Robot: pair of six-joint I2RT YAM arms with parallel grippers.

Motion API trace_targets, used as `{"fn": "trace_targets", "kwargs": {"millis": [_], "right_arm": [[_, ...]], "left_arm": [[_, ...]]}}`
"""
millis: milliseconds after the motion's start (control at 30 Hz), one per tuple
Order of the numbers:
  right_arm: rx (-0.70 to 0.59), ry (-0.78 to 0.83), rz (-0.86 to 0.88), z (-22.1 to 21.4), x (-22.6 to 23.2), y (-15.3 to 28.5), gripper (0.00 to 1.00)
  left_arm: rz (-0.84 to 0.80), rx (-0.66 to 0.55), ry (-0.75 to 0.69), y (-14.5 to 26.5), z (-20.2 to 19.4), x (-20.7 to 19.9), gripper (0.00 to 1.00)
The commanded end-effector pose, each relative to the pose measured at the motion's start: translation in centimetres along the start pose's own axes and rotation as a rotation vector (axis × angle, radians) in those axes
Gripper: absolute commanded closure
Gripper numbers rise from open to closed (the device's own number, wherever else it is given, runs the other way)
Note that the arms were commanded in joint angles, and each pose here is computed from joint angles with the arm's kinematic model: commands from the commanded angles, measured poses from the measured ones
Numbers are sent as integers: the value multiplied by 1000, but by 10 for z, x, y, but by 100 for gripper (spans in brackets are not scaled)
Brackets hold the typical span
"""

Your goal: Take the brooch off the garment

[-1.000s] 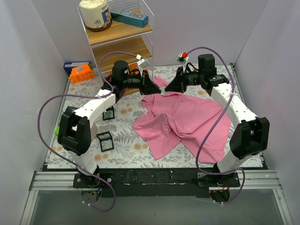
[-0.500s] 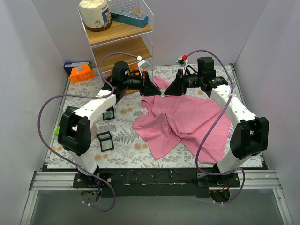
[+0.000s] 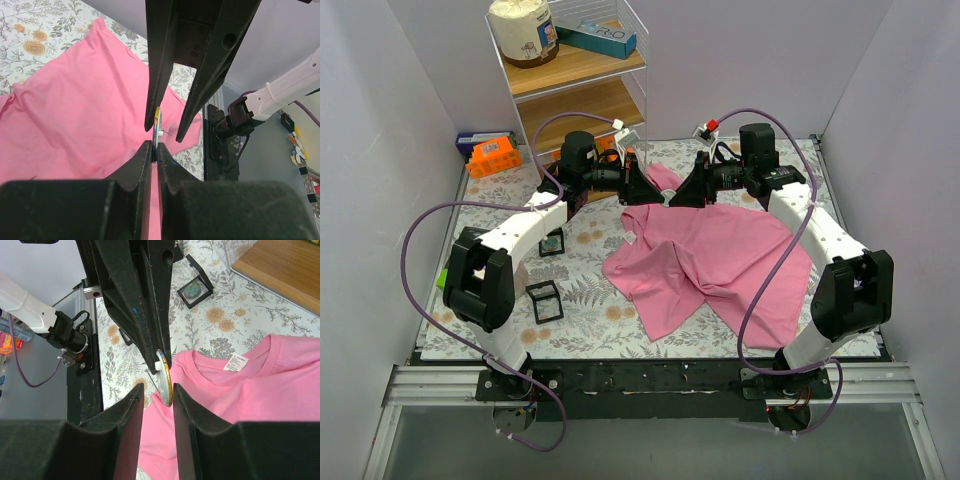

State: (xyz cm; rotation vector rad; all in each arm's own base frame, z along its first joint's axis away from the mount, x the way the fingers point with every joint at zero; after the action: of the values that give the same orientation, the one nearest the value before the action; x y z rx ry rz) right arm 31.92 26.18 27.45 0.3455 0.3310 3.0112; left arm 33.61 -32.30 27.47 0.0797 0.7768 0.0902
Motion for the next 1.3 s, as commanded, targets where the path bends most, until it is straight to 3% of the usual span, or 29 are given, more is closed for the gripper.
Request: {"fn": "trace_targets", "kwargs": {"millis": [0,700,1267], "right_arm": [[-28,49,-3,16,5,2,65],[-6,-36,-99,10,-26,-6,75],[7,-79,-165,10,-44,-9,76]], "left_arm": [[-26,-4,-33,1,3,-12,100],[-67,22,-56,0,1,-15,100],[-93,42,-91,-1,1,-18,100]]}}
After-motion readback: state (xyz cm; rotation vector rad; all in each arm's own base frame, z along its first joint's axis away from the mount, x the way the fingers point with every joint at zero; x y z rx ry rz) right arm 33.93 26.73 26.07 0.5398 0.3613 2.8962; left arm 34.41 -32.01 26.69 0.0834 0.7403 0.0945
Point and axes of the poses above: each gripper's point midway between its finger pads, its own y axis back along the fingers, its own x axis along the line the jaws close on, z = x × y, the point moved 1 cm from there along y, back along the fingers, and after that the axes turned 15 degrees about y, right-handed, at the moved point
